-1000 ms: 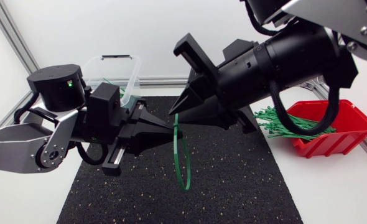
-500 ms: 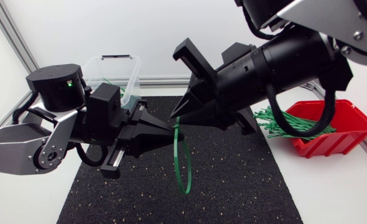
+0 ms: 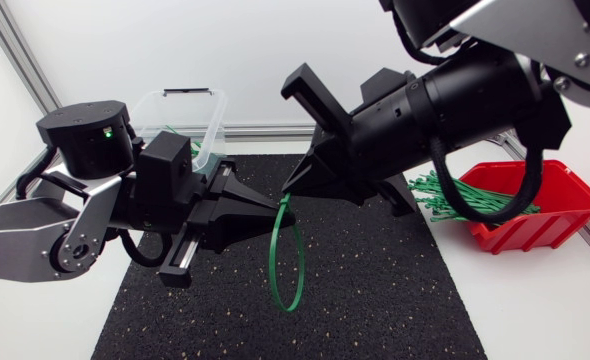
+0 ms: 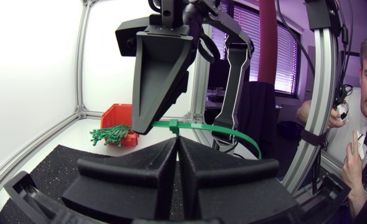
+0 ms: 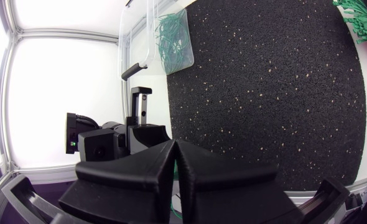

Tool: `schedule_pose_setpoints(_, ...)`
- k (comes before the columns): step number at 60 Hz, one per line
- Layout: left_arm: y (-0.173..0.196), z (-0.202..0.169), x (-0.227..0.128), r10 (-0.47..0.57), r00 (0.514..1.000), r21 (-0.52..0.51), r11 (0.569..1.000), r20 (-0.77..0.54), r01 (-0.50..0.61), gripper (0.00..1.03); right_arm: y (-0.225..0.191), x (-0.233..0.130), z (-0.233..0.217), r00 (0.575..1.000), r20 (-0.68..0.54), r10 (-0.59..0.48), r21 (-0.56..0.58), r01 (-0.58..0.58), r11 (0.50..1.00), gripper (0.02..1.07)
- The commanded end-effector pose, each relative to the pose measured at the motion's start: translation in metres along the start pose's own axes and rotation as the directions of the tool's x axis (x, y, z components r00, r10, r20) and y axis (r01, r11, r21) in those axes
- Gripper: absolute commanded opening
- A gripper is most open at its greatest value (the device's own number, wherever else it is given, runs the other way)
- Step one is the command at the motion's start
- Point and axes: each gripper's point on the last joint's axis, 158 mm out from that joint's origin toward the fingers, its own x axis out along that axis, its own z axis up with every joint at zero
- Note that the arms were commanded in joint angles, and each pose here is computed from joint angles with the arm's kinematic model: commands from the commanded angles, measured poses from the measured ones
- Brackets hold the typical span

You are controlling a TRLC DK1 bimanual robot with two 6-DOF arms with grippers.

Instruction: Take a green cable tie from the red box, thread the tail through the head to close it, then place it in the transparent bin on the left.

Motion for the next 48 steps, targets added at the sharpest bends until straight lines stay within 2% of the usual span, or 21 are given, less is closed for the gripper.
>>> schedule_pose_setpoints(1,-0.006,0.004,0.002,-0.021,1.0,0.038,0.999,0.005,0.021,0.05,-0.005,-0.002,0.0,1.0,0.012,-0.006,-0.021,0.006,1.0,0.08)
schedule_pose_setpoints(8,-0.011,0.004,0.004,-0.032,0.999,0.03,0.999,0.002,0.032,0.05,-0.006,-0.002,0.003,1.0,0.02,-0.009,-0.018,0.01,1.0,0.08)
schedule_pose_setpoints(19,-0.049,0.013,0.006,-0.089,0.996,0.053,0.995,0.004,0.089,0.05,-0.024,0.007,0.022,0.998,0.041,-0.053,0.026,0.052,0.998,0.08)
schedule_pose_setpoints(27,-0.056,0.015,0.004,-0.092,0.996,0.058,0.994,0.005,0.092,0.05,-0.029,0.007,0.03,0.997,0.05,-0.064,0.044,0.062,0.997,0.08)
schedule_pose_setpoints(33,-0.048,0.015,0.005,-0.083,0.997,0.048,0.995,0.002,0.083,0.05,-0.023,0.005,0.022,0.999,0.029,-0.041,0.034,0.04,0.999,0.08)
schedule_pose_setpoints(42,-0.011,0.007,0.003,-0.033,0.999,-0.008,0.999,-0.012,0.033,0.05,-0.007,-0.002,0.013,0.999,0.034,0.004,0.005,-0.004,1.0,0.08)
schedule_pose_setpoints(44,-0.006,0.006,0.003,-0.026,1.0,-0.02,0.999,-0.015,0.026,0.05,-0.006,-0.002,0.009,1.0,0.031,0.005,-0.007,-0.005,1.0,0.15)
schedule_pose_setpoints(46,-0.001,0.003,0.002,-0.018,1.0,-0.044,0.999,-0.023,0.017,0.05,-0.006,-0.002,0.008,0.999,0.034,0.001,-0.012,0.0,1.0,0.3)
schedule_pose_setpoints(47,0.001,0.003,0.002,-0.015,1.0,-0.048,0.999,-0.024,0.014,0.05,-0.006,-0.001,0.005,1.0,0.029,-0.005,-0.017,0.006,1.0,0.34)
schedule_pose_setpoints(48,0.003,0.003,0.001,-0.012,1.0,-0.053,0.999,-0.025,0.011,0.05,-0.006,0.0,0.002,1.0,0.024,-0.009,-0.024,0.009,1.0,0.34)
